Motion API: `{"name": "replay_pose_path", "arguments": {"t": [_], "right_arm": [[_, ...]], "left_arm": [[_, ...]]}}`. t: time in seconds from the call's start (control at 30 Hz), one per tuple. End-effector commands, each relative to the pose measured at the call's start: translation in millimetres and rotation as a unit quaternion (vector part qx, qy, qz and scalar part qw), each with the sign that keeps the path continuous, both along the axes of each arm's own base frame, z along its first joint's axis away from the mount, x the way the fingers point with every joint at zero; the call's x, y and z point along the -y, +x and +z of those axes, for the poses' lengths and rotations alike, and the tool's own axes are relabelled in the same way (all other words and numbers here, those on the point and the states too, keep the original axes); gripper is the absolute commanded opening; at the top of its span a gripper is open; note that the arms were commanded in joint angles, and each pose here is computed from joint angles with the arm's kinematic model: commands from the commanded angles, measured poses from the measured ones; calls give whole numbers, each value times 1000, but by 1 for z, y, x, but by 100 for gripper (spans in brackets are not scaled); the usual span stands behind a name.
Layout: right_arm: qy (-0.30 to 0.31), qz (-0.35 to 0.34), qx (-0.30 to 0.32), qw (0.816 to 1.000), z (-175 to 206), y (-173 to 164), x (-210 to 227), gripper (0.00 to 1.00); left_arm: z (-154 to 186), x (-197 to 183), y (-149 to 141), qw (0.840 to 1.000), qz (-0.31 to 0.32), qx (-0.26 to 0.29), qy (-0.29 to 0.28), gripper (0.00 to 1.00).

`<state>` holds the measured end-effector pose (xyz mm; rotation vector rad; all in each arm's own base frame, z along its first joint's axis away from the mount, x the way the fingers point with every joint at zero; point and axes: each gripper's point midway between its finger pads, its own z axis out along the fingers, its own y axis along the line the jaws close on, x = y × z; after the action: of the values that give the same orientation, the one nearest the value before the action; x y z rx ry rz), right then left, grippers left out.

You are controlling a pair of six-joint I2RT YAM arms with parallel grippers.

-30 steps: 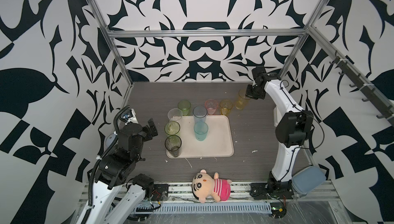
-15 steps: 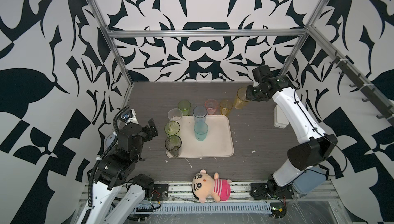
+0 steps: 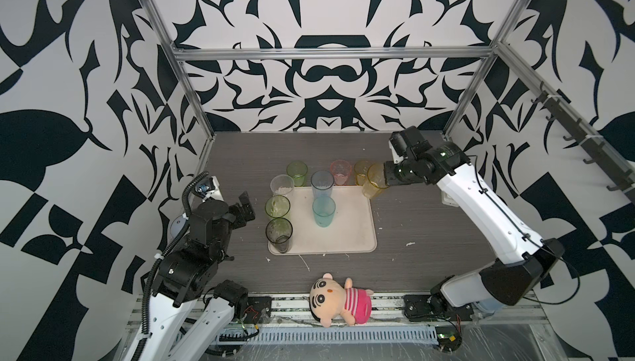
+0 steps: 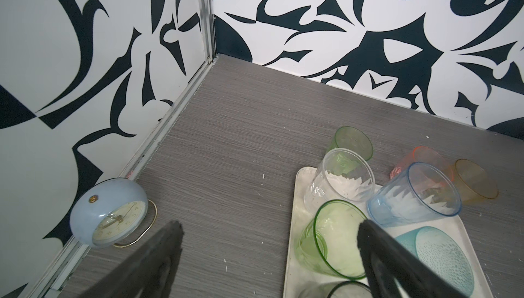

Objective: Place the glasses into the tray
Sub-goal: Place the glass on the tray.

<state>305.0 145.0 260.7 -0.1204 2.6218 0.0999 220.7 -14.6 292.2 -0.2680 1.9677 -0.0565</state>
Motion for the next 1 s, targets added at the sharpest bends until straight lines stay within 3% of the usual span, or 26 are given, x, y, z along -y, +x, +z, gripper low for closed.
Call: {"name": "replay_pose_path", "arguments": {"t": [0.0, 0.47, 0.97], "right_arm": [[6, 7, 7, 1000, -2, -13, -9, 0], [-1, 64, -15, 998, -57, -70, -62, 0], [21, 84, -21, 996, -77, -85, -96, 0]], "left_arm": [[-1, 2, 0, 1000, -1, 4, -12, 100], [-1, 1, -1, 1000, 0, 6, -13, 100], [0, 2, -2, 1000, -1, 8, -20, 100]]}}
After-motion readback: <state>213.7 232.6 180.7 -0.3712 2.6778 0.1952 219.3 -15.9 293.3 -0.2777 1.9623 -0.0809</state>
